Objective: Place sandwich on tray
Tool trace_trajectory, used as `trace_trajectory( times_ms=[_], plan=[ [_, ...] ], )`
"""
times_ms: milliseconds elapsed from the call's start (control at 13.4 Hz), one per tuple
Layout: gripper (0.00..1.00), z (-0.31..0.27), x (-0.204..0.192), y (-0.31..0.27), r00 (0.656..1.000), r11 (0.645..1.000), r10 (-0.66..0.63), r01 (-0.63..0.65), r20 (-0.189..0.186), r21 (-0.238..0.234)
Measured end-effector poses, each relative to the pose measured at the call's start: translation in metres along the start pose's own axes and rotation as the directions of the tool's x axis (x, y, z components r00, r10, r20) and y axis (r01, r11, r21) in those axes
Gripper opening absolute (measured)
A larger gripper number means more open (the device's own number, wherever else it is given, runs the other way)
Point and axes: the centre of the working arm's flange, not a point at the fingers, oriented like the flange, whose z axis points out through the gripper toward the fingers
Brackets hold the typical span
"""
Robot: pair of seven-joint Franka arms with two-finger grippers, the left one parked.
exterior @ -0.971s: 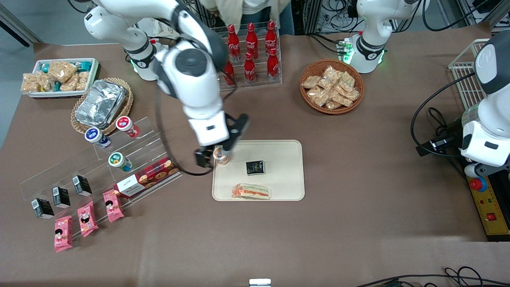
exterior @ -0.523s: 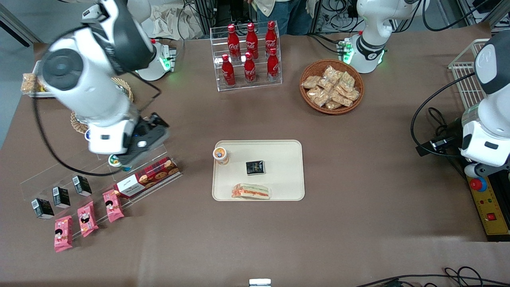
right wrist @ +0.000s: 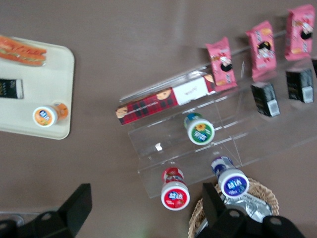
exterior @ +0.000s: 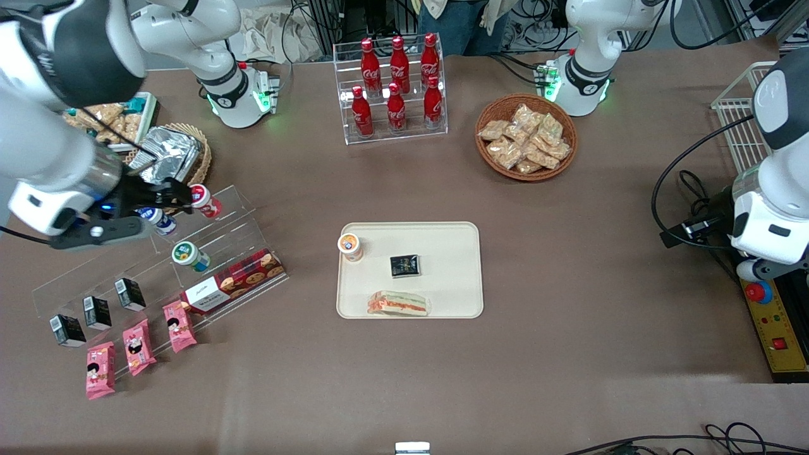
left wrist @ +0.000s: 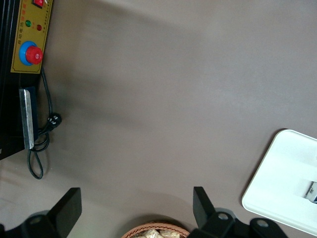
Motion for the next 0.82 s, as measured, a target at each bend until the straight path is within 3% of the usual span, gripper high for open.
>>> trace_trajectory(
  times_ms=[374, 822],
  plan=[
    [1.0, -0.018, -0.032, 0.032, 0.986, 0.986, 0.164, -0.164, -0.022, 0.02],
    [1.0, -0.037, -0.053, 0.063, 0.971, 0.973, 0.23, -0.228, -0.059, 0.039]
  ],
)
